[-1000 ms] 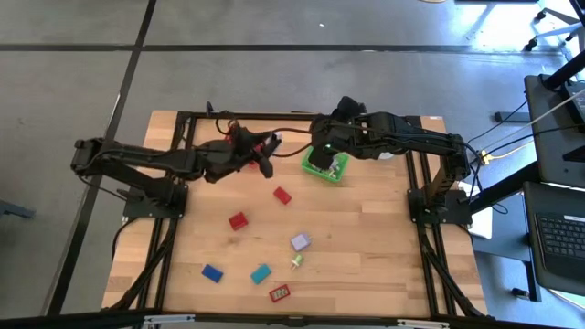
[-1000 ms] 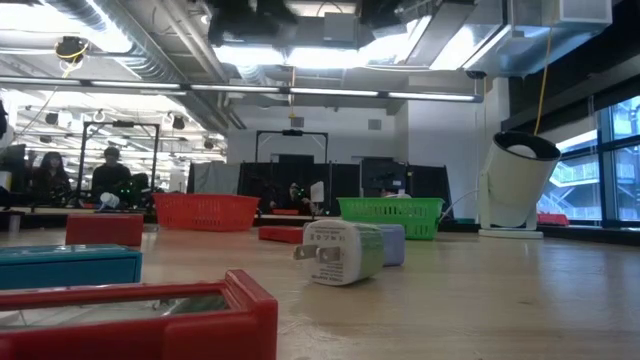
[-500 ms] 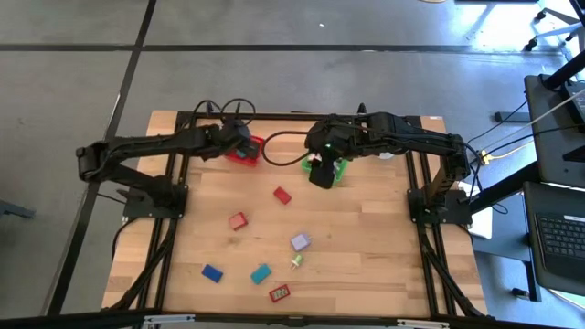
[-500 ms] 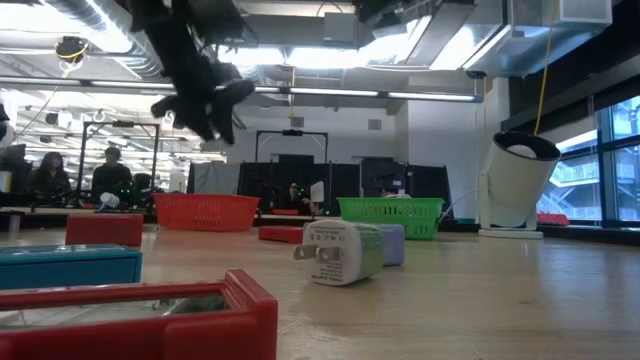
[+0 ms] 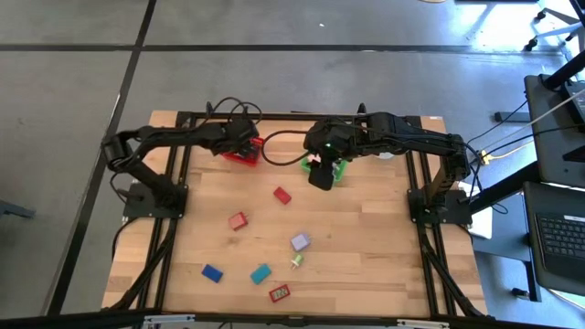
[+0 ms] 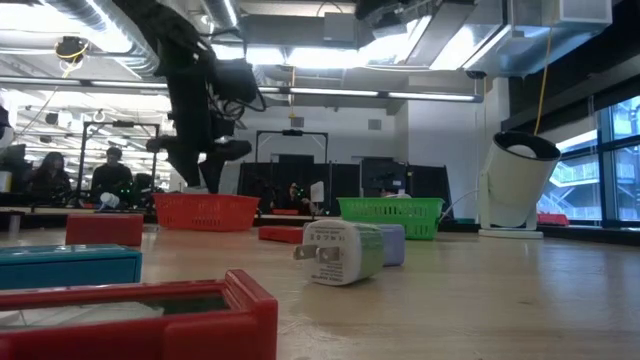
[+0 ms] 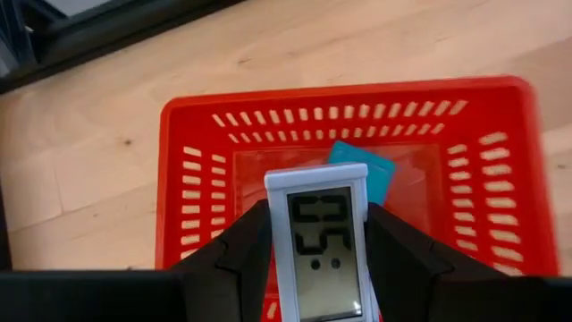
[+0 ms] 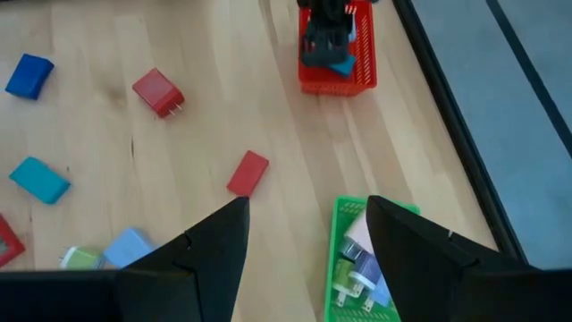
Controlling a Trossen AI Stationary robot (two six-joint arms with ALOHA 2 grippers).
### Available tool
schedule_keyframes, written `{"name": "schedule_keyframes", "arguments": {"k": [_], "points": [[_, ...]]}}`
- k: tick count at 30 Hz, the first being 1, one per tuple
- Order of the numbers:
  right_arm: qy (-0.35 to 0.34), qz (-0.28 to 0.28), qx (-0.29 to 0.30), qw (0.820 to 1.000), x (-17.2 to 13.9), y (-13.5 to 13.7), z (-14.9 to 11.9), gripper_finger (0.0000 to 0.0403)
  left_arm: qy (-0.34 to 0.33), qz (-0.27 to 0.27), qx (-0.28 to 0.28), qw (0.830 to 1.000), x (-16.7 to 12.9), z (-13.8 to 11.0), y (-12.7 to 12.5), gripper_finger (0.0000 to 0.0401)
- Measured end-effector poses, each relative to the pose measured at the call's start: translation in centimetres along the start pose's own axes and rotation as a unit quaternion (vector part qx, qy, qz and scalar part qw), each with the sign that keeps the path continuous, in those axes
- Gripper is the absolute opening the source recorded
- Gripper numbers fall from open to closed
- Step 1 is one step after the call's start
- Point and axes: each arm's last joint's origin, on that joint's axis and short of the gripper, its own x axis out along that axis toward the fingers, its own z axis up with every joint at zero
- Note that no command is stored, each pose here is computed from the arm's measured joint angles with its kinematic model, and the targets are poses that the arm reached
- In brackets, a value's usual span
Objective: Pick & Place Office items
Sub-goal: Put the white digital clock into the red bin
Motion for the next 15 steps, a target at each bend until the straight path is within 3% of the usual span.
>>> {"name": "schedule_keyframes", "arguments": {"k": [7, 15], "points": [[-0.014, 0.003, 0.003, 1.0, 0.0, 0.05, 0.28, 0.0228, 0.013, 0.003, -0.006, 1.0, 0.57, 0.09, 0.24, 0.015], [-0.021, 0.004, 0.004, 1.0, -0.01, 0.07, 0.41, 0.0228, 0.027, -0.012, -0.012, 0.999, 0.63, 0.09, 0.28, 0.0187]]}}
